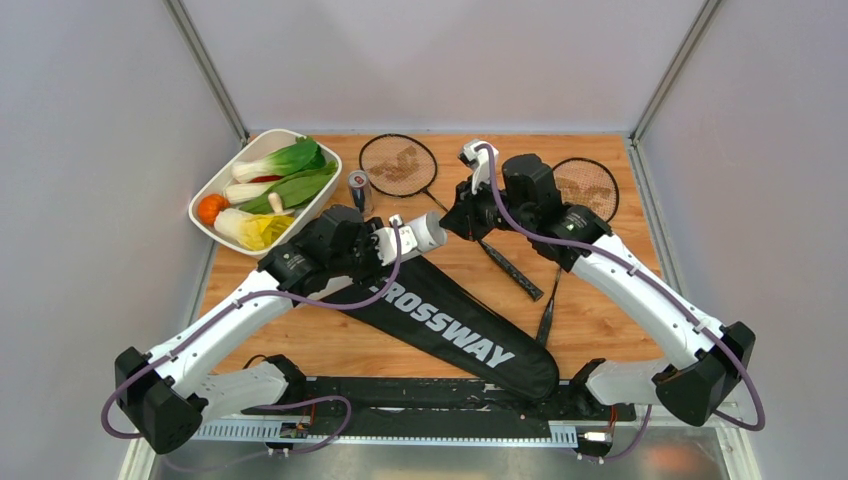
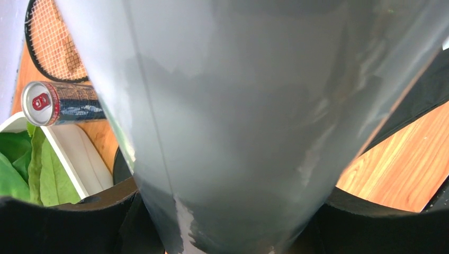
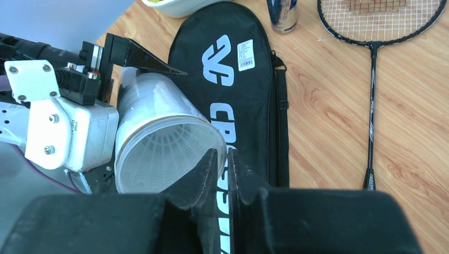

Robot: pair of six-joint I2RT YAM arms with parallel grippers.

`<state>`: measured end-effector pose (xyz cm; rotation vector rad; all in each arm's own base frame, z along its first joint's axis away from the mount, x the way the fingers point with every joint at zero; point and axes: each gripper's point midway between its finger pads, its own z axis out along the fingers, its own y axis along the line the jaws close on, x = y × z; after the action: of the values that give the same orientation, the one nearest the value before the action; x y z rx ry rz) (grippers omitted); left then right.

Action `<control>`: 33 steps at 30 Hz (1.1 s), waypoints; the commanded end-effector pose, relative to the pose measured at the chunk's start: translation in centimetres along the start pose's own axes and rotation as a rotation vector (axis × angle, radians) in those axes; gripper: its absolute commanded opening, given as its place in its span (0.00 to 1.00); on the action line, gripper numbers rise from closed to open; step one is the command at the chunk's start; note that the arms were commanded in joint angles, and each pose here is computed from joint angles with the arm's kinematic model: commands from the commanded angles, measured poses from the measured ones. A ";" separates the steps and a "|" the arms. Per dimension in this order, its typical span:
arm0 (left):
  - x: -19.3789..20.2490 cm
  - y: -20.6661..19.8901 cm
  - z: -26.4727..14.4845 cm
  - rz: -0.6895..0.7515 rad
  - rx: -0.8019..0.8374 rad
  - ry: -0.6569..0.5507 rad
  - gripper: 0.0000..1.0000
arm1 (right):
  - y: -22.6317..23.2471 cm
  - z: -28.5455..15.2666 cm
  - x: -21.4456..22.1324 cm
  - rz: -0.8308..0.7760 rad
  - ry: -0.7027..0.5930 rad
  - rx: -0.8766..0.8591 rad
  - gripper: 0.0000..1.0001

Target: Pack up the badminton gear

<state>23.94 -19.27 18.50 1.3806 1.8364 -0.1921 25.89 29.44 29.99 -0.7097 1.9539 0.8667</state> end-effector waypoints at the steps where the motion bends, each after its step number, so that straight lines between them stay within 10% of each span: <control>1: -4.4 2.1 -1.0 0.042 -0.067 -0.135 0.38 | 1.3 0.0 0.2 -0.005 0.033 -0.027 0.21; 10: -3.9 1.8 -0.9 0.040 -0.064 -0.125 0.38 | 1.8 -0.7 -1.2 0.019 -0.022 -0.031 0.36; 33: -6.0 1.7 -1.3 0.034 -0.052 -0.218 0.38 | 4.6 1.6 2.4 0.130 0.035 -0.237 0.33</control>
<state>23.94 -18.62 17.93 1.3851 1.8706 -0.1616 24.34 31.13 30.79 -0.6783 1.9231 1.0336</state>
